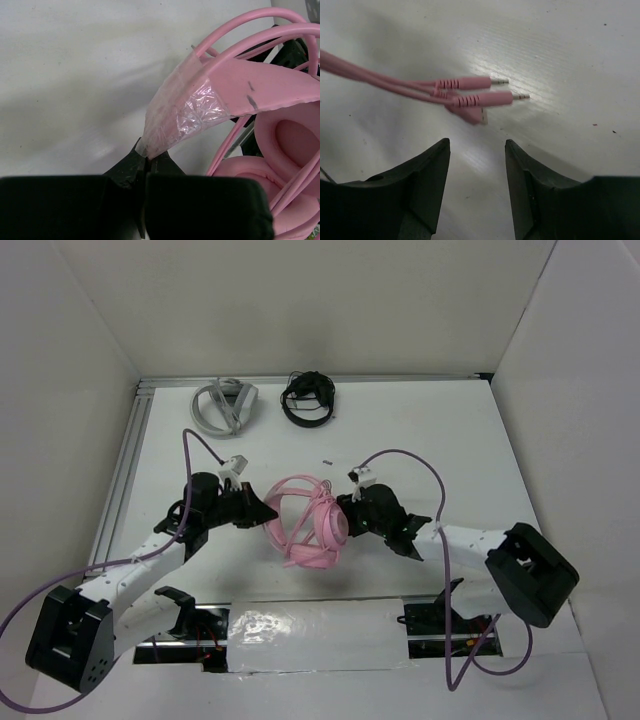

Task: Wrap the headphones

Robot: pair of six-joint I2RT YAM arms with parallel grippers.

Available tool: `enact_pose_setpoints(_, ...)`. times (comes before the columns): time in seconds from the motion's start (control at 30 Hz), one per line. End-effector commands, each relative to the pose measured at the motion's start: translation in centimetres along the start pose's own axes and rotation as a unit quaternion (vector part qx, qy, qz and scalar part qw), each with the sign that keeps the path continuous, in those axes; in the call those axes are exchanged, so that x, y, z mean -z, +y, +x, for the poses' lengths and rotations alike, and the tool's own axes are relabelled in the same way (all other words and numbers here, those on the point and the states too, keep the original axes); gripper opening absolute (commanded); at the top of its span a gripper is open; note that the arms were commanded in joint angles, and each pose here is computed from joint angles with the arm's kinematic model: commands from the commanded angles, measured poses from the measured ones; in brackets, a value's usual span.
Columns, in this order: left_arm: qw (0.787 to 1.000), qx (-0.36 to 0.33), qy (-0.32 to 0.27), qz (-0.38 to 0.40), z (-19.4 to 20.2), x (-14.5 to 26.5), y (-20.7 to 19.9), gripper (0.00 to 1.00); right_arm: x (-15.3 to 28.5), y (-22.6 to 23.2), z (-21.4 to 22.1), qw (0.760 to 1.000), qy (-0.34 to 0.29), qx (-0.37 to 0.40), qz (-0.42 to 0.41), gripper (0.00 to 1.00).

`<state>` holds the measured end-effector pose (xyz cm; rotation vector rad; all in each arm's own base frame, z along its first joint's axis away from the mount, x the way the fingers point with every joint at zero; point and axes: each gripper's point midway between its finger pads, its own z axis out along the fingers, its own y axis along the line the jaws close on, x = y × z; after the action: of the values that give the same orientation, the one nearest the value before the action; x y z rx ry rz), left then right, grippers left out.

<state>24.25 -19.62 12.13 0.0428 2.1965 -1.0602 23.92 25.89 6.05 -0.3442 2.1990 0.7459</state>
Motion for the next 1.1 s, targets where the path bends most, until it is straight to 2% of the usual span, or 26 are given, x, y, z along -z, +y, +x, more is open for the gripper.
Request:
enact_pose_setpoints(0.0,0.998,-0.003,-0.061,0.033,-4.0,0.2,-2.4,0.00,1.3,1.0,-3.6,0.998,-0.051,-0.018,0.019,0.56)
enact_pose_setpoints(0.07,0.998,-0.001,-0.059,0.022,-4.1,0.2,-2.2,0.00,2.6,-0.1,-4.7,0.995,-0.060,-0.041,0.068,0.57)
enact_pose_setpoints(0.1,0.998,0.002,-0.060,0.017,-4.3,0.3,-2.1,0.00,3.0,-0.1,-5.1,0.994,-0.065,-0.042,0.076,0.65)
enact_pose_setpoints(0.13,0.998,0.002,-0.057,0.015,-4.2,0.3,-2.0,0.00,3.5,-0.3,-5.3,0.993,-0.068,-0.044,0.086,0.68)
enact_pose_setpoints(0.27,0.998,-0.004,-0.059,0.018,-4.3,0.5,-2.2,0.00,6.1,-0.8,-5.9,0.988,-0.084,-0.049,0.116,0.71)
enact_pose_setpoints(0.3,0.998,-0.009,-0.061,0.019,-4.5,0.5,-2.2,0.00,6.7,-1.2,-6.1,0.986,-0.094,-0.052,0.127,0.78)
enact_pose_setpoints(0.33,0.998,-0.007,-0.058,0.016,-4.3,0.6,-2.2,0.00,7.2,-1.5,-5.8,0.985,-0.092,-0.055,0.136,0.78)
enact_pose_setpoints(0.37,0.998,-0.009,-0.062,0.013,-4.7,0.7,-2.2,0.00,8.0,-1.5,-6.3,0.984,-0.105,-0.060,0.134,0.99)
enact_pose_setpoints(0.53,0.998,-0.023,-0.061,0.014,-4.9,1.2,-2.6,0.00,10.7,-2.4,-9.2,0.968,-0.169,-0.079,0.170,1.00)
enact_pose_setpoints(0.73,0.997,-0.040,-0.057,0.025,-4.6,1.6,-3.1,0.00,10.3,-2.8,-14.9,0.949,-0.208,-0.085,0.223,1.00)
enact_pose_setpoints(0.8,0.997,-0.043,-0.054,0.029,-4.3,1.7,-3.3,0.00,8.9,-2.8,-16.8,0.952,-0.197,-0.085,0.218,1.00)
enact_pose_setpoints(0.9,0.997,-0.046,-0.049,0.039,-3.7,1.9,-3.4,0.00,5.5,-2.9,-18.3,0.972,-0.151,-0.095,0.156,1.00)
enact_pose_setpoints(0.93,0.997,-0.045,-0.048,0.041,-3.7,2.0,-3.5,0.00,4.4,-2.6,-18.2,0.979,-0.129,-0.093,0.130,1.00)
enact_pose_setpoints(1.07,0.997,-0.041,-0.045,0.037,-3.6,2.1,-3.5,0.00,-0.5,-3.1,-15.5,0.988,-0.045,-0.071,0.132,1.00)
